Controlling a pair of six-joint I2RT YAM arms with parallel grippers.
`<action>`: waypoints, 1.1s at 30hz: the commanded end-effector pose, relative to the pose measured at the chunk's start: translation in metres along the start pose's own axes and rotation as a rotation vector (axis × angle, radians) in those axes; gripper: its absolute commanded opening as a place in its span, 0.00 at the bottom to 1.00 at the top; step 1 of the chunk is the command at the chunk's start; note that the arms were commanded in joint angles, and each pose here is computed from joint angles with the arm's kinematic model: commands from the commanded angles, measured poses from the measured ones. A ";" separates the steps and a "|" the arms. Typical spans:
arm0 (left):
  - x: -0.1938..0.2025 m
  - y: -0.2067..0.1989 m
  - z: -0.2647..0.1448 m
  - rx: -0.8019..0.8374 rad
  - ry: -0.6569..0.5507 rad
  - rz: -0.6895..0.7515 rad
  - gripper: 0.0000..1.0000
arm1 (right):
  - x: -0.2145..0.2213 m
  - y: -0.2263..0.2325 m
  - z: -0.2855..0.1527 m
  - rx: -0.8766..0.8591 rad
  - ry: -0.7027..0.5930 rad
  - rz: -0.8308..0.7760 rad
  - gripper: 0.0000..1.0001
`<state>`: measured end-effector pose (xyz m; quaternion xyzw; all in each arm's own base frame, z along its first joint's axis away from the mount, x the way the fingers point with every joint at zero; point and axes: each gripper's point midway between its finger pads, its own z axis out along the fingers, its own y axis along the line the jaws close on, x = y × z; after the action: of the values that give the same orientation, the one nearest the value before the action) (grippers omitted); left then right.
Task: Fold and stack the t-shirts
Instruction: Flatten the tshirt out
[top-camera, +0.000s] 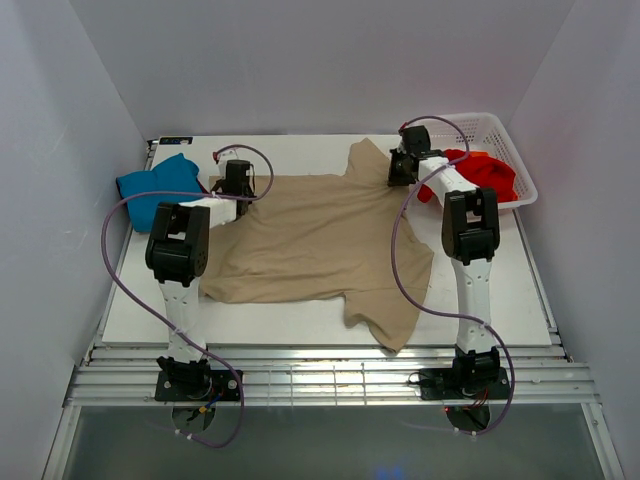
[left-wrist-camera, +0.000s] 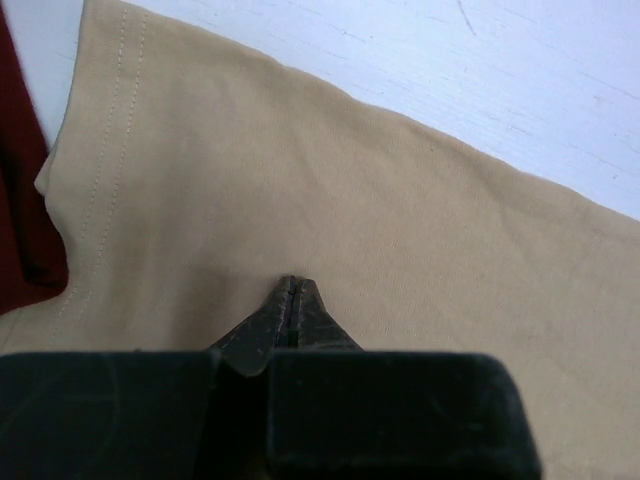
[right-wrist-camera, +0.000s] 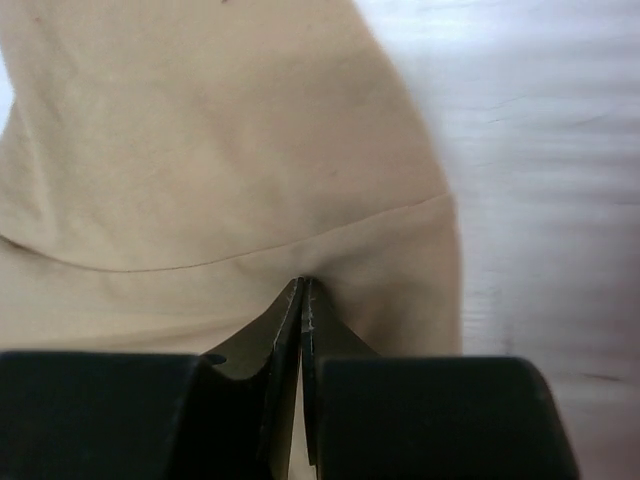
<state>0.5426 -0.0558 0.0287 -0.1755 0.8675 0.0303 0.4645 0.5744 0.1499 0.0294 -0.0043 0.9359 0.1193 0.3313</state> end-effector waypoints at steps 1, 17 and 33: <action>-0.009 -0.005 0.003 0.018 -0.005 -0.027 0.00 | -0.009 -0.037 0.008 0.077 0.003 0.073 0.08; -0.104 -0.061 -0.026 0.213 -0.201 0.004 0.00 | -0.096 0.018 -0.055 -0.294 -0.359 -0.052 0.24; -0.063 -0.076 -0.219 0.391 0.061 -0.068 0.42 | 0.021 0.033 -0.234 -0.177 -0.263 -0.136 0.46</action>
<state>0.4773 -0.1406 0.2775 -0.1199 0.7850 -0.1518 0.5886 0.4580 0.1332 0.2371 -0.0720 0.8339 0.1977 0.5103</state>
